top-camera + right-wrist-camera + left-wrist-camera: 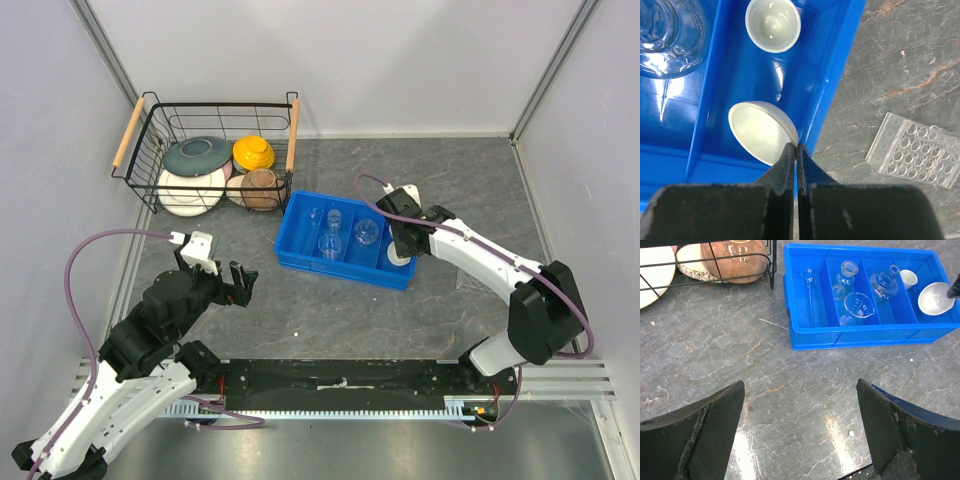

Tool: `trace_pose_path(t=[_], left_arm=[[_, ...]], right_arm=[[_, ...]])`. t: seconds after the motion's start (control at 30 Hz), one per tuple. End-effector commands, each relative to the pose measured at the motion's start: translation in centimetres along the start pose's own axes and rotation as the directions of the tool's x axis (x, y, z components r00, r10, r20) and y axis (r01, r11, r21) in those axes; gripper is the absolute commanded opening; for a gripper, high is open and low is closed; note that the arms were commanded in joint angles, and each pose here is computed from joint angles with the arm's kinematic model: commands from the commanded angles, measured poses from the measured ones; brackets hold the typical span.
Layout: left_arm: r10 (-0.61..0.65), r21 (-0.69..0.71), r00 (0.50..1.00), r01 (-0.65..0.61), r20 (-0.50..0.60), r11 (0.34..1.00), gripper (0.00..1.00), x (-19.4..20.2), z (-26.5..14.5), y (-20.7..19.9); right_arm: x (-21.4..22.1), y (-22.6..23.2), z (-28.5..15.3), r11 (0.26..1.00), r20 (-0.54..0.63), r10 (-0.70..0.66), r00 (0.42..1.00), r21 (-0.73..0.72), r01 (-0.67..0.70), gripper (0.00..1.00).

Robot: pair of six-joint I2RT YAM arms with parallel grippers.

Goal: Organize the chemistry lab equipment

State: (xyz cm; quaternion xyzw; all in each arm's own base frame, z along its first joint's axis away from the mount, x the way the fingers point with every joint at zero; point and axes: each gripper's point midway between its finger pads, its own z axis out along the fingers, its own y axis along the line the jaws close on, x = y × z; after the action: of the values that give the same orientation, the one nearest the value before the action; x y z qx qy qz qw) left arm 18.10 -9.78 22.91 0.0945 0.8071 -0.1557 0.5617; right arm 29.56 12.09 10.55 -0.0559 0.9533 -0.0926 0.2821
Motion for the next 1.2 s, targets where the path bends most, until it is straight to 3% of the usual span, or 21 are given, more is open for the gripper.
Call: trace_pose_path(t=[0.0,0.33,0.9,0.93,0.97,1.03,1.17], left_arm=[[-0.028,-0.013,0.999,0.028,0.027,1.0,1.0,-0.8,-0.1,0.1],[-0.024,-0.027,1.0,0.024,0.002,0.999,1.0,-0.4,0.3,0.2],[-0.025,-0.033,1.0,0.025,-0.004,0.999,1.0,-0.4,0.5,0.2],[-0.025,-0.032,1.0,0.025,-0.005,0.999,1.0,-0.4,0.4,0.2],[-0.025,-0.032,1.0,0.025,-0.005,0.999,1.0,-0.4,0.5,0.2],[-0.025,-0.03,1.0,0.025,-0.005,0.999,1.0,-0.4,0.4,0.1],[-0.024,-0.03,1.0,0.023,-0.01,0.999,1.0,-0.3,0.5,0.1]], right_arm=[[-0.2,0.4,0.4,0.999,-0.016,-0.04,0.999,-0.019,0.04,0.0],[1.7,2.0,2.4,0.994,-0.109,-0.094,0.99,-0.063,0.088,0.0],[2.7,3.5,4.5,0.993,-0.143,-0.097,0.985,-0.086,0.086,0.0],[2.6,3.4,4.5,0.994,-0.14,-0.092,0.986,-0.079,0.082,0.03],[2.5,3.1,4.5,0.995,-0.136,-0.091,0.986,-0.064,0.083,0.13],[2.1,3.0,4.4,0.996,-0.126,-0.085,0.988,-0.052,0.079,0.16],[1.1,2.4,3.8,0.997,-0.097,-0.072,0.993,-0.029,0.069,0.34]])
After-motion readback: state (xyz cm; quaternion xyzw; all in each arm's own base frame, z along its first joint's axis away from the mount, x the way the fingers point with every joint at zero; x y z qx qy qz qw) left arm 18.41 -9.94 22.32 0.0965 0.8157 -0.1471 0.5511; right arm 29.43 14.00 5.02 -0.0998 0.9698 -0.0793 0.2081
